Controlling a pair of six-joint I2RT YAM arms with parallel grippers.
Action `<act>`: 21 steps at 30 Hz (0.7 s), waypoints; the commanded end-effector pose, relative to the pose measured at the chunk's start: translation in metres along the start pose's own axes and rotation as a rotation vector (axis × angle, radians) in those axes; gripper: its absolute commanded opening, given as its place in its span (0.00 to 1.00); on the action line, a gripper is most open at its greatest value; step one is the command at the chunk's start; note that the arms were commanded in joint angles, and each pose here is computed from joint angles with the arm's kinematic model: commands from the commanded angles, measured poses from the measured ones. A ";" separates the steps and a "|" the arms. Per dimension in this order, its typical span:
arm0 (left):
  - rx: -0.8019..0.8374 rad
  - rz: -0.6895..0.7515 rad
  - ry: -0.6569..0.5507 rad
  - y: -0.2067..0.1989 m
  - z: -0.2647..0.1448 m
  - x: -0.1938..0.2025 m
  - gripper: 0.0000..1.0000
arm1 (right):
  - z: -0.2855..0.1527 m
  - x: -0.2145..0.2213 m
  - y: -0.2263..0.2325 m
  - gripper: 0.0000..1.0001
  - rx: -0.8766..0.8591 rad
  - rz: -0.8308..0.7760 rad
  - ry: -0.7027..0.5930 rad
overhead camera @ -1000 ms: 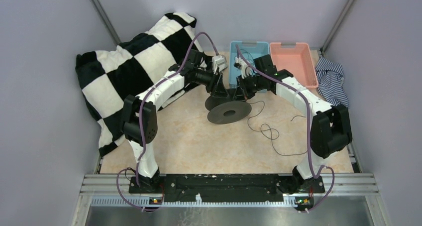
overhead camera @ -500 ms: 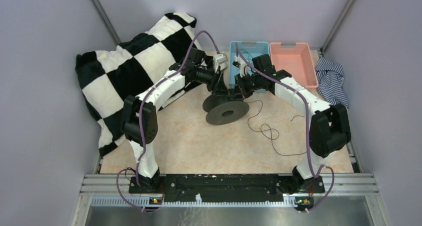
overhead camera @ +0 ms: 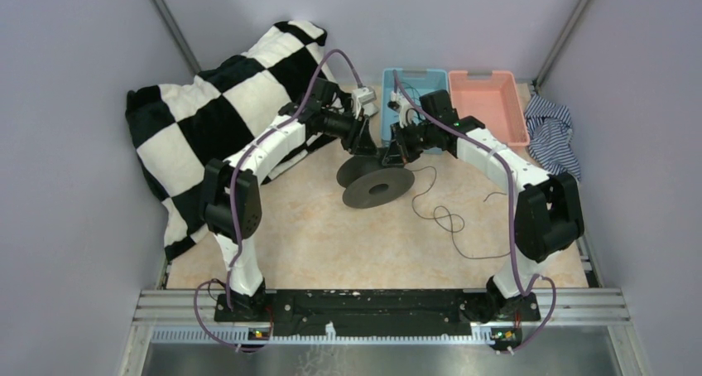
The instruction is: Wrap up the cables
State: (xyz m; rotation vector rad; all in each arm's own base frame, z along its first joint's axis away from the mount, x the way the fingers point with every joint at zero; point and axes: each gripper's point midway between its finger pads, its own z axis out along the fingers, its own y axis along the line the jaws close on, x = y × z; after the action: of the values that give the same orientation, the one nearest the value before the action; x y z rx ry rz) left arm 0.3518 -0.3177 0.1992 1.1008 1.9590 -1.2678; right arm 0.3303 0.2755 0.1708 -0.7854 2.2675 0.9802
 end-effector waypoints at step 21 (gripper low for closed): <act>0.050 0.011 -0.078 -0.010 -0.016 -0.025 0.46 | 0.003 -0.029 0.020 0.00 -0.078 -0.008 -0.086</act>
State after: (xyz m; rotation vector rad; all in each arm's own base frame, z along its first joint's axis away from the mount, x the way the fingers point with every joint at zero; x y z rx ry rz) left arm 0.3558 -0.3106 0.2075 1.0371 1.9671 -1.3315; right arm 0.3325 0.2837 0.1802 -0.7448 2.2419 1.0420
